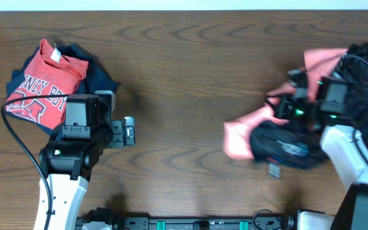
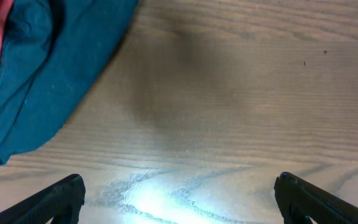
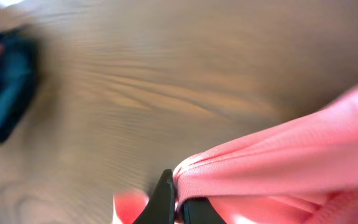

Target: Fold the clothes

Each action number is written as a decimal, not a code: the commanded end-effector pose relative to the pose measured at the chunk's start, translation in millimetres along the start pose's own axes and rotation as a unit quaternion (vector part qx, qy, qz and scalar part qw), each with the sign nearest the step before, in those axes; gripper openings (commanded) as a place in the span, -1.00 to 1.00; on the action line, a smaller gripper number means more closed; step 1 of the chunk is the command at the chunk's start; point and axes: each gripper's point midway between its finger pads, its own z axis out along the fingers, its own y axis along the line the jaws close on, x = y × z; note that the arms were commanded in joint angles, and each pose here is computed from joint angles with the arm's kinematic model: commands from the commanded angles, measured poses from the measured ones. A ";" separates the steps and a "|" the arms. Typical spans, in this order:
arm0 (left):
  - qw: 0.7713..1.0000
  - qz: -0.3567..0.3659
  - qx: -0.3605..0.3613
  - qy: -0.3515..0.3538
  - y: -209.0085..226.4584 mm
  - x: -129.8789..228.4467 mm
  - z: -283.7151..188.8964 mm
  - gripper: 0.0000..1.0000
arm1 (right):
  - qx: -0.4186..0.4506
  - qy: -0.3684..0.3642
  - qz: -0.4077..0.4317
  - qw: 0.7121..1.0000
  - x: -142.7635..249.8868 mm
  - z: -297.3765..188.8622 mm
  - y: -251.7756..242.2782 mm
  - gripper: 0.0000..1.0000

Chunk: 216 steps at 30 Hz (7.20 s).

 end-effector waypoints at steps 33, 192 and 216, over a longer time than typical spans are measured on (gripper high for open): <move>0.989 0.055 0.131 0.042 -115.3 -22.3 145.3 0.96 | 0.194 0.147 -0.071 0.967 85.8 62.6 -7.2 -0.16; 0.921 -0.216 0.025 0.323 -37.1 107.6 127.1 0.08 | 0.269 0.274 0.302 0.873 43.3 -109.3 -159.3 0.13; 0.941 -0.227 0.040 0.247 -30.4 92.3 155.4 -0.88 | 0.315 0.338 0.342 0.818 101.0 -116.7 -160.0 -0.42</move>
